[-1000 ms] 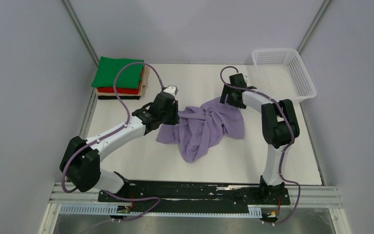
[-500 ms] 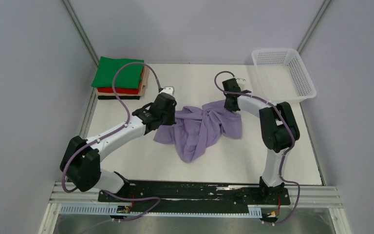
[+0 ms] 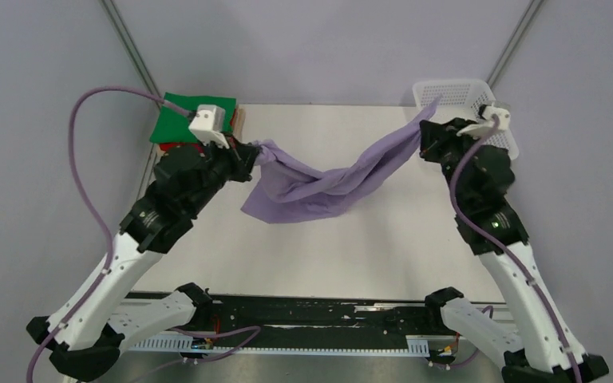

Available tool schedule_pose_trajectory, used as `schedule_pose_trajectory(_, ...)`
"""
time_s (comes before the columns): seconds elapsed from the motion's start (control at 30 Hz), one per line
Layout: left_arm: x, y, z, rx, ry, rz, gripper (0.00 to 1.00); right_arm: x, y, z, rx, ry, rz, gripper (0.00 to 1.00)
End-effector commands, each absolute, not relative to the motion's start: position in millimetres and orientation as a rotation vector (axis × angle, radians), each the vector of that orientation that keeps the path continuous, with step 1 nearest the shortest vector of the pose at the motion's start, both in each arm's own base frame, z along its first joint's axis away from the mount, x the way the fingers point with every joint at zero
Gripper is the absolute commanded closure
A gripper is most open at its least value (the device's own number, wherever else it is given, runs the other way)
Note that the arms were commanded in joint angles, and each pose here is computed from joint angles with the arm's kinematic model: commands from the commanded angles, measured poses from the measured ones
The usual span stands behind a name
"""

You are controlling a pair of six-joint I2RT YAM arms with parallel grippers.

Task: Fold and stack the t-shirts
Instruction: Flatten out the tshirt

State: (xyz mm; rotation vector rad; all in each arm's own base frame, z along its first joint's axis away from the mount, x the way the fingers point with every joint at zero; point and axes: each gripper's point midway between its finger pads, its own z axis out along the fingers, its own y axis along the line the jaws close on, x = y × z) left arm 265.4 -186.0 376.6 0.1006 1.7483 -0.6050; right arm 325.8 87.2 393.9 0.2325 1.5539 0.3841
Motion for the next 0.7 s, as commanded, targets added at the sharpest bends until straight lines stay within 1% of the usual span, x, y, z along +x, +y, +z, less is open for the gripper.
schedule_pose_trajectory(0.0,225.7,-161.7,481.7,0.142,1.459,-0.688,1.0,269.9,91.0,486.7,0.066,1.297,0.492,1.0)
schedule_pose_trajectory(0.03,212.8,-150.6,504.6,0.139,1.401,-0.695,1.0,252.5,88.1,507.1,0.043,1.24,0.505,1.0)
schedule_pose_trajectory(0.17,175.5,-116.8,554.6,0.115,1.279,-0.705,1.0,195.5,71.8,569.1,0.002,1.078,0.517,1.0)
schedule_pose_trajectory(0.3,147.7,-77.5,583.4,0.021,1.194,-0.691,1.0,155.3,55.6,604.0,-0.01,0.981,0.497,1.0)
schedule_pose_trajectory(0.4,135.6,-48.1,588.2,-0.081,1.164,-0.662,1.0,142.6,44.7,618.8,0.003,0.943,0.461,1.0)
schedule_pose_trajectory(0.47,135.4,-35.6,583.6,-0.142,1.166,-0.637,1.0,144.3,37.8,624.2,0.029,0.939,0.427,1.0)
schedule_pose_trajectory(0.53,144.3,-25.5,571.4,-0.217,1.193,-0.585,1.0,157.4,29.8,624.2,0.074,0.959,0.373,1.0)
schedule_pose_trajectory(0.63,173.3,-11.6,535.6,-0.369,1.288,-0.43,1.0,202.9,20.3,604.8,0.16,1.055,0.248,1.0)
schedule_pose_trajectory(0.67,184.3,0.4,519.0,-0.469,1.324,-0.334,1.0,223.4,13.3,591.9,0.211,1.103,0.177,1.0)
